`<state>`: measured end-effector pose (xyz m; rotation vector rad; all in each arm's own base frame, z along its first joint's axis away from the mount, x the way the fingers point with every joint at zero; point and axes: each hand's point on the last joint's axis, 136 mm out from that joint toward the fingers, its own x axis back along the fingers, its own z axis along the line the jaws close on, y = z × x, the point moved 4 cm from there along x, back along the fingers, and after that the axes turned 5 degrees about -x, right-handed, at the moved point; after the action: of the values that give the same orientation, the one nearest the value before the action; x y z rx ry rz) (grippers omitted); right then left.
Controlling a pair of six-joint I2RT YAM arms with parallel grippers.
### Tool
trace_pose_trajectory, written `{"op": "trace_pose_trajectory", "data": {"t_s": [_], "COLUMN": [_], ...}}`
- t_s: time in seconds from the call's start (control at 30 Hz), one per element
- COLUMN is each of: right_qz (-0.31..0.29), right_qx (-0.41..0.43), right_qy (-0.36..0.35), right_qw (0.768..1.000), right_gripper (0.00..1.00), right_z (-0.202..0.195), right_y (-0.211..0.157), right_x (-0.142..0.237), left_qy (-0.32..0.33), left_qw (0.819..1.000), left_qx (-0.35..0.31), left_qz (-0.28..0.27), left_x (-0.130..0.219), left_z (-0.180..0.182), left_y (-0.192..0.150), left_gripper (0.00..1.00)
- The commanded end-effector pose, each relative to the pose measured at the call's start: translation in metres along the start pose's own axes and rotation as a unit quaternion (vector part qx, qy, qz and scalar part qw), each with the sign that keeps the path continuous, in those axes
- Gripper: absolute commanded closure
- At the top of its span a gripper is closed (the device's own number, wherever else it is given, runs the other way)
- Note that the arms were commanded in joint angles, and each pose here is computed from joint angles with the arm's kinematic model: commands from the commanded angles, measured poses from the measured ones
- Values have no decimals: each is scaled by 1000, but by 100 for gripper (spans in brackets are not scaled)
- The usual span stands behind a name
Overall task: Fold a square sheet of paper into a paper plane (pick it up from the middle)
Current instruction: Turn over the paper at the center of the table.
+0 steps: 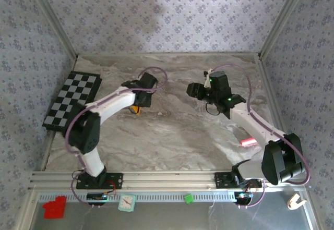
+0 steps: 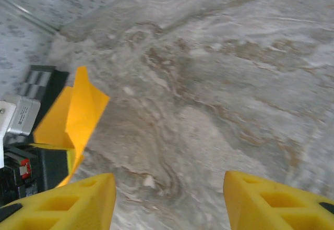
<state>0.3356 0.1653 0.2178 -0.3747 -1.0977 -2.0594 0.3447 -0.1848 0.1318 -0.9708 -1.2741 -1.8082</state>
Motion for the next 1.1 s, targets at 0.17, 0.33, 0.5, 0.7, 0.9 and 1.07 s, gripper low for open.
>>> {"op": "trace_pose_trajectory", "data": {"t_s": [0.17,0.33,0.5,0.7,0.9,1.07], "right_qz": [21,27,29,35,38,34], "right_qx": [-20,-35,-40,-45,-52,-57], "right_qy": [-70,-78,-78,-76,-73,-78], "right_qw": [997,996,996,995,995,995], "right_gripper": [42,42,42,42,42,42], "right_z": [-41,-49,-50,-50,-51,-52], "right_y": [-22,-28,-30,-32,-33,-32], "right_x": [9,9,9,6,3,4], "left_qy": [192,200,176,135,92,-10], "left_qw": [972,964,969,977,986,995], "left_qx": [-133,-164,-162,-146,-119,-54], "left_qz": [38,54,66,72,78,84], "left_x": [-29,-48,-56,-54,-42,-12], "left_z": [-6,-31,-46,-60,-72,-89], "left_y": [-8,-16,-22,-25,-26,-28], "left_gripper": [93,90,83,77,76,70]}}
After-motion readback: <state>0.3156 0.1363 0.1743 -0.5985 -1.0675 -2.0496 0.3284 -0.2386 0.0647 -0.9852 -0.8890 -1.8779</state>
